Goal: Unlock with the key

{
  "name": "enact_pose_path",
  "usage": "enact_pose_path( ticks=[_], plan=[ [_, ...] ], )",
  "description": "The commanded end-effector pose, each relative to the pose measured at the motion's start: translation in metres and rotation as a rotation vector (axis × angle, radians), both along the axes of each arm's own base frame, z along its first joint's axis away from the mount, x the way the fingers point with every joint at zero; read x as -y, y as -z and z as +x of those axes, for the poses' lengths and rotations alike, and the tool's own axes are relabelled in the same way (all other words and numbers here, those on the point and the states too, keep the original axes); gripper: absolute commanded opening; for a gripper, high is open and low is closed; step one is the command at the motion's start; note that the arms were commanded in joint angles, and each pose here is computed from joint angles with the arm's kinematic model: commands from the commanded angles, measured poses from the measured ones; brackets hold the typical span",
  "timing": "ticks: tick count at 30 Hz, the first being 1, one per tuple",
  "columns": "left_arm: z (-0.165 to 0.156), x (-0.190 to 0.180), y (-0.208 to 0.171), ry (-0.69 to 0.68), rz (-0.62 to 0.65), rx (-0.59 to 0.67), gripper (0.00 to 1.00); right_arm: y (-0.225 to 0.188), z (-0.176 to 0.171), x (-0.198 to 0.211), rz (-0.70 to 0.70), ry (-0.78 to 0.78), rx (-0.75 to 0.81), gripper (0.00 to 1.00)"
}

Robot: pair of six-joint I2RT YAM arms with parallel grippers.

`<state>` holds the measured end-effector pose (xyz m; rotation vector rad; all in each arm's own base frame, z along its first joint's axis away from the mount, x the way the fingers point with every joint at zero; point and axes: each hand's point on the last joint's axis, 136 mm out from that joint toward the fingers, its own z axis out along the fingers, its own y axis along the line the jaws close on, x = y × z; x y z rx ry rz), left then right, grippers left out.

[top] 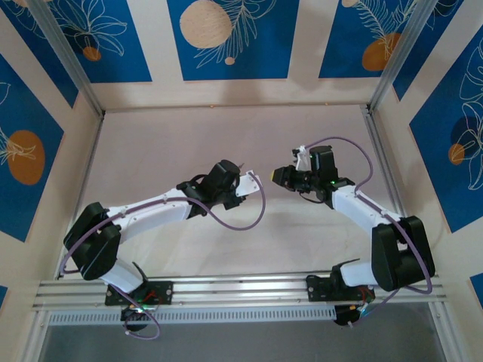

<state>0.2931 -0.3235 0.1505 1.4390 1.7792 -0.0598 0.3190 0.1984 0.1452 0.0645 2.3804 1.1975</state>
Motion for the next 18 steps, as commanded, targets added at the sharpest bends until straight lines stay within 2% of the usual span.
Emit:
enact_pose_path(
  ticks=[1, 8, 18],
  plan=[
    [-0.004, 0.006, -0.005, 0.049, 0.004, 0.025, 0.17, -0.014, -0.005, -0.022, 0.036, -0.088, 0.027, 0.17],
    [-0.005, 0.007, -0.004, 0.097, 0.061, 0.026, 0.17, -0.02, -0.006, -0.04, 0.095, -0.153, 0.045, 0.19],
    [-0.006, 0.001, 0.009, 0.129, 0.211, 0.042, 0.17, -0.023, -0.013, -0.053, 0.17, -0.24, 0.024, 0.22]
  ],
)
